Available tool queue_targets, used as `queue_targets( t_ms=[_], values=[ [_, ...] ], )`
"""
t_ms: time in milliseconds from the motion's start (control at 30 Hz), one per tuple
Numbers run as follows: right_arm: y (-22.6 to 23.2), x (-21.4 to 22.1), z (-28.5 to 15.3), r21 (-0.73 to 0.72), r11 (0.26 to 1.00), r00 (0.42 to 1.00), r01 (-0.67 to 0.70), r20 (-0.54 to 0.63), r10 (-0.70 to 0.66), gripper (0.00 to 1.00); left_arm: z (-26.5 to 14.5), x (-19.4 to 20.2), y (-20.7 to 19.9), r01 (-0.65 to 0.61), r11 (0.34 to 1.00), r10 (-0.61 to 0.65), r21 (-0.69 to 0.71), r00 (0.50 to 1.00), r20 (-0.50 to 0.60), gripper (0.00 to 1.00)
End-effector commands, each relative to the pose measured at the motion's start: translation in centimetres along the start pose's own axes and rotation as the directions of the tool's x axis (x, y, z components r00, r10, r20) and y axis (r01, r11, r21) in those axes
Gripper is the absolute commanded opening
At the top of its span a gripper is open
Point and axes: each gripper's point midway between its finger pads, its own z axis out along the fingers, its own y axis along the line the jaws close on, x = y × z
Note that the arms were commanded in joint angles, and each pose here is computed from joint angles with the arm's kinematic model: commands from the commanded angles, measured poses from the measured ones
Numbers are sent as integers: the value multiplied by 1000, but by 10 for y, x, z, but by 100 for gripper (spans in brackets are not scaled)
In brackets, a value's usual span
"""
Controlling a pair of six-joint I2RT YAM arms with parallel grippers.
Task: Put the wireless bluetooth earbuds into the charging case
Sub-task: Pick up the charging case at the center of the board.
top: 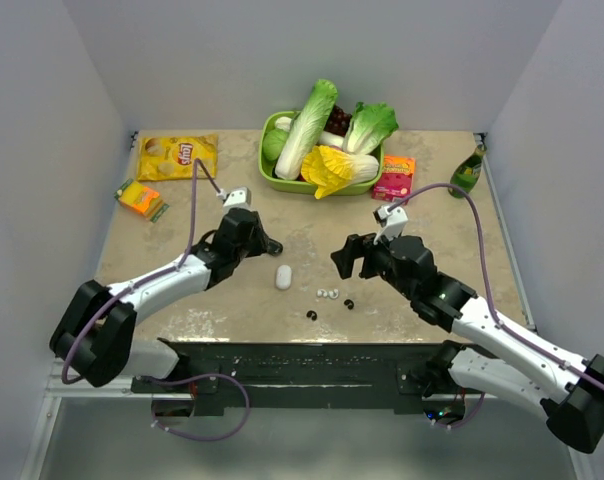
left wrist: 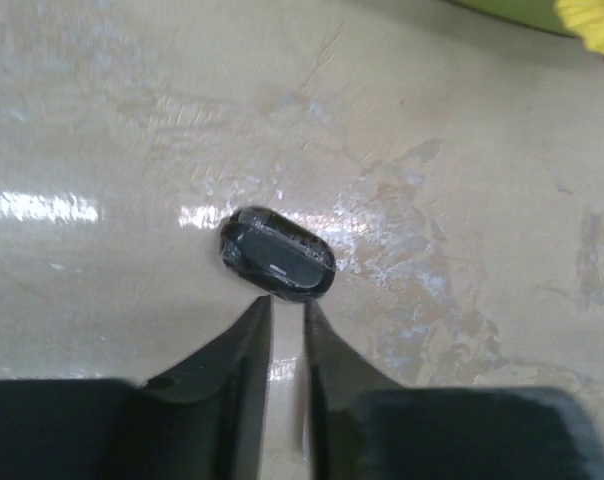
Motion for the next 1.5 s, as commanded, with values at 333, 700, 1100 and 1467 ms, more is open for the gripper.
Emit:
queue_targets(
  t_ms=[333,700,1100,1467],
  values=[
    [19,-24,-8,-74,997,999,14,37,-12,93,11,-6,-2,-338,941,335,1,934,-126,100],
    [21,-23,-9,-87,996,999,13,36,-10,93,42,8,-16,-479,872,489,105,841,-230,100],
    [21,-22,-8,-88,996,999,13,31,-11,93,52,26,4,-498,865,490,58,818,-302,100],
    [20,-21,-8,-85,996,999,10,34,-7,93,58,35,10,-519,852,510,69,795,-329,96]
  ],
)
